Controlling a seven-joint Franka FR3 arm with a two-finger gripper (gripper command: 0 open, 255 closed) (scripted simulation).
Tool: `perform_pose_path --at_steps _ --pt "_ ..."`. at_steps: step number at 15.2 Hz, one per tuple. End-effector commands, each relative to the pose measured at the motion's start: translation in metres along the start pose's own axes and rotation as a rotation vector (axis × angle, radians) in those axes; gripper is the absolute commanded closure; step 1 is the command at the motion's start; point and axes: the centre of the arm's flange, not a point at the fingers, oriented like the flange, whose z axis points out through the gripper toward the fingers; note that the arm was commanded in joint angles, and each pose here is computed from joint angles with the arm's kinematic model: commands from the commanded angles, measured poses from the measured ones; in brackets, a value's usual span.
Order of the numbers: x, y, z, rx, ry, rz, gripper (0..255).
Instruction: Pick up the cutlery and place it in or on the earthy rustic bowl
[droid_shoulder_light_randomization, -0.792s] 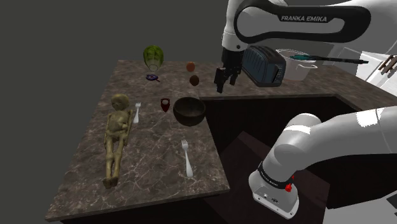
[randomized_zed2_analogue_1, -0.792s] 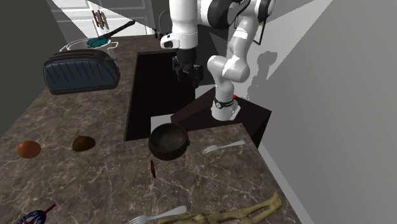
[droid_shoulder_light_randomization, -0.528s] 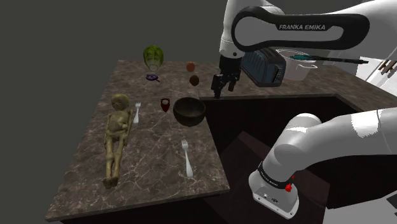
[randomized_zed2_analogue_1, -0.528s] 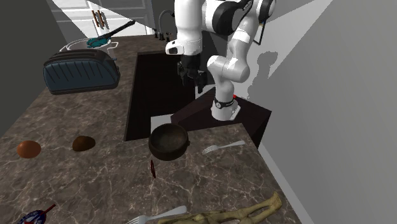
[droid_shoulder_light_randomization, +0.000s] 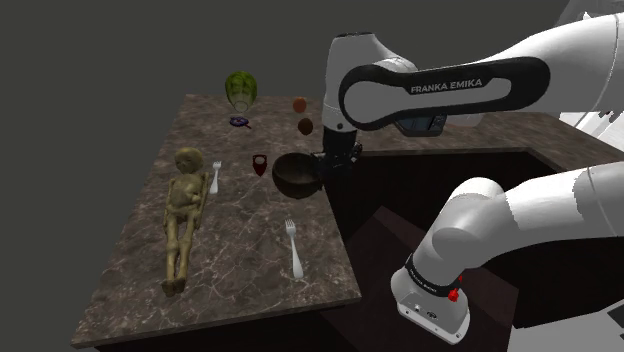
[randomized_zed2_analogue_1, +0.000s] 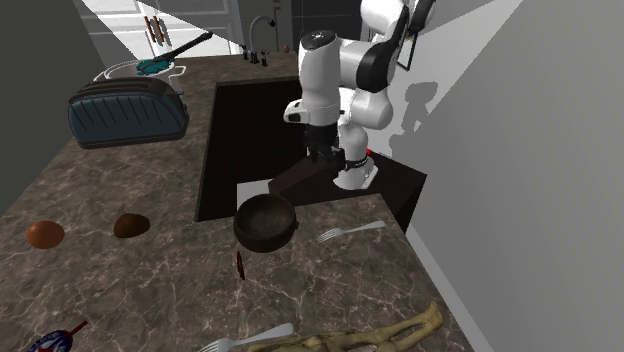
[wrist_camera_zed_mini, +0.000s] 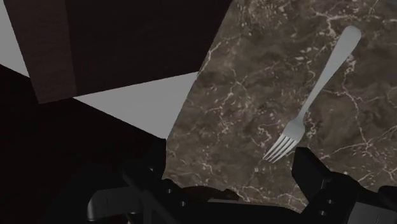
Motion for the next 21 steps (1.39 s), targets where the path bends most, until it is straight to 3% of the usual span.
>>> perform_pose_path --at_steps 1,12,21 --pt "-0.005 -0.017 0.019 0.008 -0.009 0.057 0" --pt "-0.008 -0.115 0.118 0.049 -0.062 0.338 0" --pt "-0.01 -0.117 0.159 0.049 -0.062 0.339 0"
